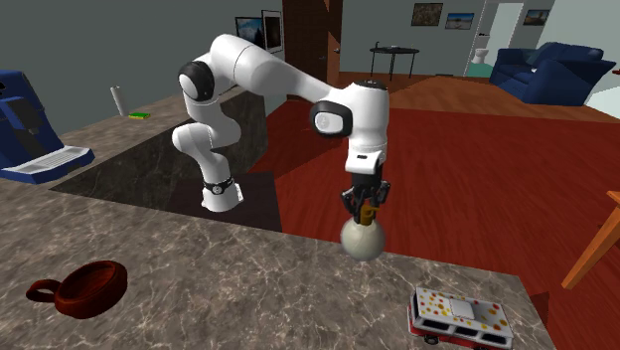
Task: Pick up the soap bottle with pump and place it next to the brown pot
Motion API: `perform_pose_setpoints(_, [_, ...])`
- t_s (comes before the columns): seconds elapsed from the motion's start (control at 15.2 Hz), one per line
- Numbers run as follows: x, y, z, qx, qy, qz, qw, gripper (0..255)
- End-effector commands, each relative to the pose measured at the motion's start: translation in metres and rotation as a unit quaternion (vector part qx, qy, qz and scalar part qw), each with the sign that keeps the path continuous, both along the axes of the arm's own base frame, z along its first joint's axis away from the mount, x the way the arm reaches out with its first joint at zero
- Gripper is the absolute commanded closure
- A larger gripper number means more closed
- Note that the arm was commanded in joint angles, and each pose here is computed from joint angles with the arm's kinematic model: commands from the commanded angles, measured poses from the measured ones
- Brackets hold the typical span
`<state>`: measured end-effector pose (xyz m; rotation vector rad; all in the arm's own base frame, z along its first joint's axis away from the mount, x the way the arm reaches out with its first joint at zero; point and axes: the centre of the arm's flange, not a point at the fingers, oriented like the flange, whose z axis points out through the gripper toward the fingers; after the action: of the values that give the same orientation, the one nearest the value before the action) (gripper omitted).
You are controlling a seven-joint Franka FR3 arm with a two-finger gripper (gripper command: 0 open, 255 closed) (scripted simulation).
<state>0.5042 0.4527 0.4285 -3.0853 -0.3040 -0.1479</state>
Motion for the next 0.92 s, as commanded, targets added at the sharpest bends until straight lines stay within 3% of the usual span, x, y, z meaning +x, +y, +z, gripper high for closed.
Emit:
perform_pose_setpoints(0.0, [0.000, 0.001, 0.011, 0.000, 0.000, 0.000, 1.0000, 255])
perform_pose_setpoints(0.86, [0.000, 0.001, 0.079, 0.000, 0.000, 0.000, 1.0000, 255])
